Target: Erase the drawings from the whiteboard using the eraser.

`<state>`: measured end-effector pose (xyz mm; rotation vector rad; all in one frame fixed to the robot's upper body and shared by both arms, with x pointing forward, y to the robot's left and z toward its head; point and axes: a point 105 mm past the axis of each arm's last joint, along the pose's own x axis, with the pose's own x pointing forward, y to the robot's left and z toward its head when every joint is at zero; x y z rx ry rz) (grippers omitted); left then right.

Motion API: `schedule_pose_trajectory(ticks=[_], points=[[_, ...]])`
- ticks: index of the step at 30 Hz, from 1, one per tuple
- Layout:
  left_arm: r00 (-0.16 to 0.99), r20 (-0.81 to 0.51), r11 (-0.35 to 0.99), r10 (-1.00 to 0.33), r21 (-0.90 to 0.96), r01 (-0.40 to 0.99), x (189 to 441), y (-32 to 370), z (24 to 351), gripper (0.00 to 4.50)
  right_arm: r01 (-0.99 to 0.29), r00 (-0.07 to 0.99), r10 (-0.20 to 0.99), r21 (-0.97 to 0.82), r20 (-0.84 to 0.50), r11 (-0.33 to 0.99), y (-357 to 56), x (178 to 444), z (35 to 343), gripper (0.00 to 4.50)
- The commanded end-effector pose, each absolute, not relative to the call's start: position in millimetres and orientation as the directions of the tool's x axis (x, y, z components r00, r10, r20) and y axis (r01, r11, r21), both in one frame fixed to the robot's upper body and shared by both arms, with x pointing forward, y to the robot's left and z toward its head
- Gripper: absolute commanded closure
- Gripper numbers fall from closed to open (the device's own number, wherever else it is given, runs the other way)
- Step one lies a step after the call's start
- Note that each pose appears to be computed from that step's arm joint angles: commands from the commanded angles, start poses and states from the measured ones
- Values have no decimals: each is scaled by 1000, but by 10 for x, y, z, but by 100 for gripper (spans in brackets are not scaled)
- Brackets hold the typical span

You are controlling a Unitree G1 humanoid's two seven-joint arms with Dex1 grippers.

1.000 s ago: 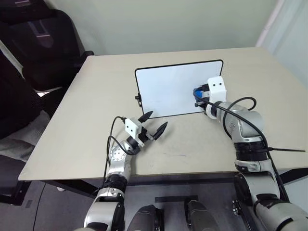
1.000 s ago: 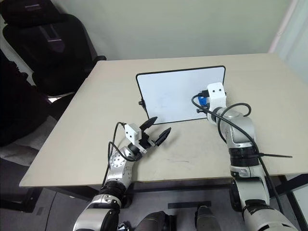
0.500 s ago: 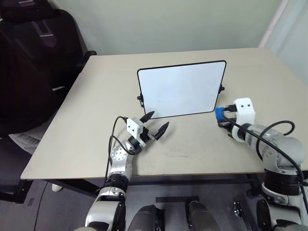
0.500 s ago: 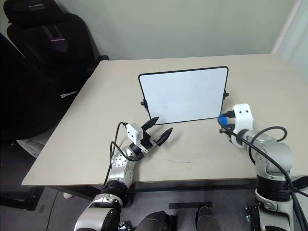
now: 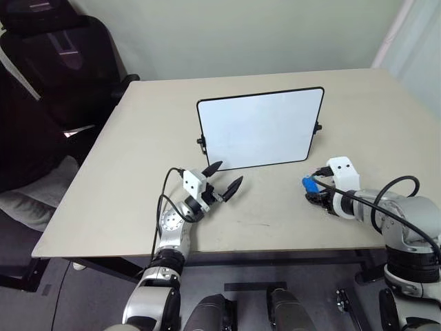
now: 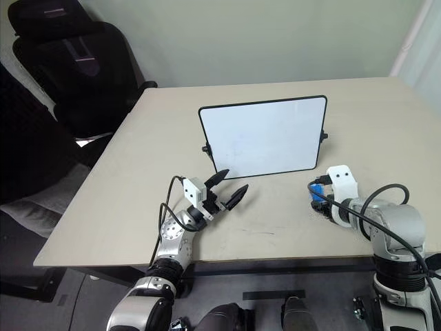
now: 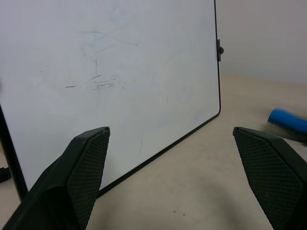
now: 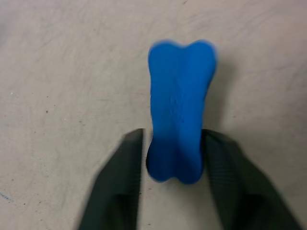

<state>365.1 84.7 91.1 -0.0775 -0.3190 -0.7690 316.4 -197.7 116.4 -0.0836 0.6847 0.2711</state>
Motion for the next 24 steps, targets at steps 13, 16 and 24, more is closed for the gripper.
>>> schedule_pose_trajectory(ticks=[13, 16, 24], points=[[712, 287, 735, -641, -38, 677, 3729, 744, 777, 0, -256, 952, 268, -96, 145, 962, -2017, 3235, 2069, 116], [752, 270, 765, -601, -80, 640, 3836, 857, 774, 0, -255, 949, 257, -39, 185, 966, -1980, 3210, 2005, 116], [760, 259, 756, -597, -136, 640, 3918, 995, 778, 0, -295, 933, 293, -22, 208, 955, -1812, 3194, 1913, 116]])
